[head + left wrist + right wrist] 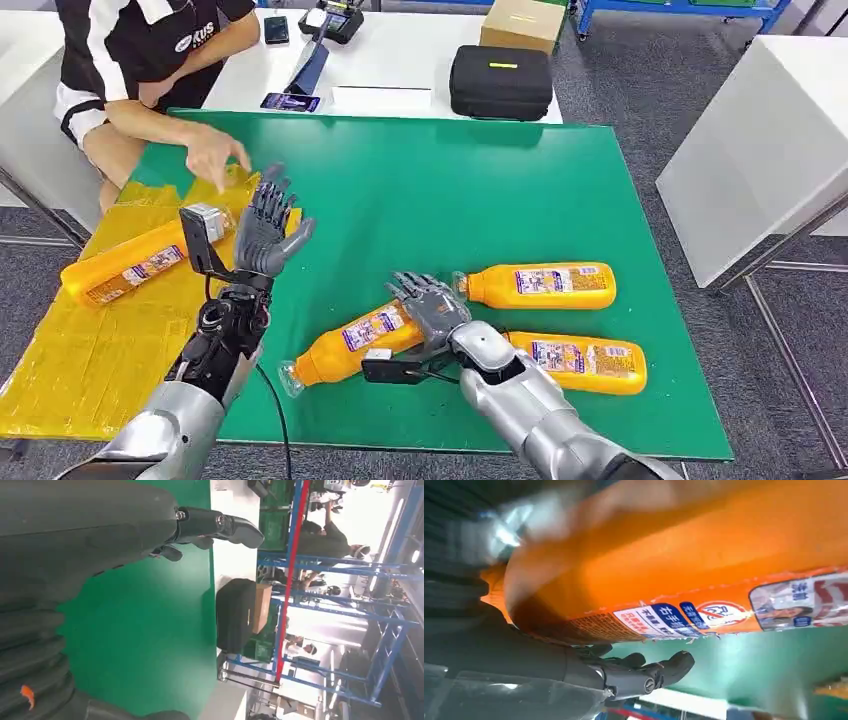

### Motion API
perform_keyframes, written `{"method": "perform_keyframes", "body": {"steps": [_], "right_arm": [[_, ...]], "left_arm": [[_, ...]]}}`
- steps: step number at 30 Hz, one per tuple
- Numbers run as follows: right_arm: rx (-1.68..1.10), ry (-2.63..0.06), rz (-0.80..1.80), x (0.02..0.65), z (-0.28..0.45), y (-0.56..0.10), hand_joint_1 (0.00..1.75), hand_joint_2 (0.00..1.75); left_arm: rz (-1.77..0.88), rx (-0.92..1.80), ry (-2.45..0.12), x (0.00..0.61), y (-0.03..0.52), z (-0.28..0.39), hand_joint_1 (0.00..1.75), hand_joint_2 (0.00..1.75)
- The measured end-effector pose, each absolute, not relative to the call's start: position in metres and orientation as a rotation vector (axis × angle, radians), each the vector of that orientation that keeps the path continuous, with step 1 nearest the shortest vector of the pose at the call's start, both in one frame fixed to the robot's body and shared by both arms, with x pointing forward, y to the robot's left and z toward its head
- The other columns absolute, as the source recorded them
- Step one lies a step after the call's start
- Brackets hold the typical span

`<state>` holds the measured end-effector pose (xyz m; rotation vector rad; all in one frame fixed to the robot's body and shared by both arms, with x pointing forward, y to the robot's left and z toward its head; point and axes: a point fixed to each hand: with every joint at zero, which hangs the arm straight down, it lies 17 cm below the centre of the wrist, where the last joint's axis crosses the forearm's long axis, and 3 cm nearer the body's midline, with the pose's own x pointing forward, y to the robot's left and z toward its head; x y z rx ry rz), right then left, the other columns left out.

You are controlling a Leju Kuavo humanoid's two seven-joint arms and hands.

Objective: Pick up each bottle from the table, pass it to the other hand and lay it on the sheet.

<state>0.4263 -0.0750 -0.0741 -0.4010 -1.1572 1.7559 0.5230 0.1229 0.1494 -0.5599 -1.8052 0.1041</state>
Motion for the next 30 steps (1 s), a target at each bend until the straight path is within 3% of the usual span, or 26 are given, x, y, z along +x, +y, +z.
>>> {"method": "perform_keyframes", "body": {"steps": [2,4,7,20,21,22,23,30], "right_arm": [[-0.392,-1.144,1.760,0.426,-0.075,-0.075,0.02,1.75],[-0.389,-1.140,1.762,0.427,-0.075,-0.074,0.14,1.75],[-0.380,-1.129,1.767,0.426,-0.077,-0.075,0.00,1.75],[-0.335,-1.070,1.802,0.425,-0.078,-0.073,0.02,1.75],[-0.329,-1.057,1.811,0.424,-0.079,-0.073,0.33,1.75],[-0.323,-1.043,1.819,0.423,-0.080,-0.074,1.45,1.75],[-0.311,-1.017,1.835,0.420,-0.084,-0.076,1.75,1.75],[-0.239,-0.927,1.870,0.414,-0.088,-0.084,1.75,1.75]], "left_arm": [[0.105,-0.563,-1.804,0.523,0.122,0.150,0.00,1.75],[0.105,-0.563,-1.804,0.523,0.121,0.150,0.00,1.75],[0.109,-0.566,-1.804,0.523,0.122,0.150,0.00,1.75],[0.116,-0.573,-1.795,0.522,0.121,0.148,0.00,1.75],[0.116,-0.575,-1.793,0.522,0.120,0.147,0.00,1.75],[0.116,-0.578,-1.790,0.522,0.119,0.146,0.00,1.75],[0.116,-0.580,-1.787,0.521,0.119,0.146,0.00,1.75],[0.117,-0.597,-1.778,0.520,0.113,0.145,0.00,1.75]]}}
